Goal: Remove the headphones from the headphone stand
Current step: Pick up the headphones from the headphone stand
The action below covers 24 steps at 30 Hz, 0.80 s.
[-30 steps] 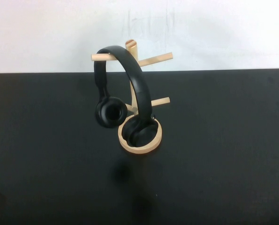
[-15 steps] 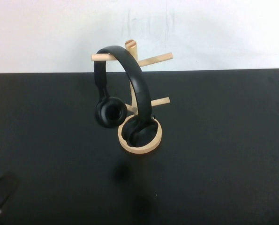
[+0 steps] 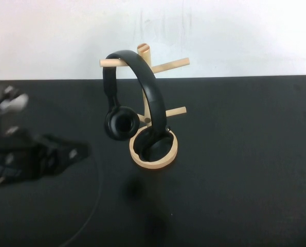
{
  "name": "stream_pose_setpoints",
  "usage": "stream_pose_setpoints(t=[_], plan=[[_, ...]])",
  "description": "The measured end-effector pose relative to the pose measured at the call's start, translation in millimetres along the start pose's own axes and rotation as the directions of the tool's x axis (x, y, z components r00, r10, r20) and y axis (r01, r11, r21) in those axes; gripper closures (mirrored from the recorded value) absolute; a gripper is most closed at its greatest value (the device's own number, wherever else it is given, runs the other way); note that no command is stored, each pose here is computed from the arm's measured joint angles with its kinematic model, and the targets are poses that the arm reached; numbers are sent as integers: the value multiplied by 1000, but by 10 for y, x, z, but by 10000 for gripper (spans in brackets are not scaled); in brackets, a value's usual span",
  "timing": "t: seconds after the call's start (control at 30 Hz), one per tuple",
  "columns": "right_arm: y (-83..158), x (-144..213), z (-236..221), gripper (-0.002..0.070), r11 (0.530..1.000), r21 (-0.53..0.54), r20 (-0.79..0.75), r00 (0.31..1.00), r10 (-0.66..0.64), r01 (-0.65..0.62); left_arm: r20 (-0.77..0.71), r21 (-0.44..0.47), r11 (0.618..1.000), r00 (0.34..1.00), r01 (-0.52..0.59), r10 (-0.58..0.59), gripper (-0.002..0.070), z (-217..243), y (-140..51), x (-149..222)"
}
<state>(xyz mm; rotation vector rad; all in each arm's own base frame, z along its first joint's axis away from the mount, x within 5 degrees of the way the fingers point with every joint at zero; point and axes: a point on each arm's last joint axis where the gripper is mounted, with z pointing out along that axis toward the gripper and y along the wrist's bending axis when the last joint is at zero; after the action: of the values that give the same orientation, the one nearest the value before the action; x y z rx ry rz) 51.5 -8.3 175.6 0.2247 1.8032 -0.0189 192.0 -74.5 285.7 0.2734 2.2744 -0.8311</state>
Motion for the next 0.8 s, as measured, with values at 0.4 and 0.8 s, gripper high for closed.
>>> stream_pose_setpoints(t=[0.4,0.8], plan=[[0,0,0,682,1000,0,0,1000,0,0,14,159,977,990,-141,141,624,772,-472,-563],[0,0,0,682,1000,0,0,1000,0,0,83,108,988,991,-110,101,244,781,-454,-712]])
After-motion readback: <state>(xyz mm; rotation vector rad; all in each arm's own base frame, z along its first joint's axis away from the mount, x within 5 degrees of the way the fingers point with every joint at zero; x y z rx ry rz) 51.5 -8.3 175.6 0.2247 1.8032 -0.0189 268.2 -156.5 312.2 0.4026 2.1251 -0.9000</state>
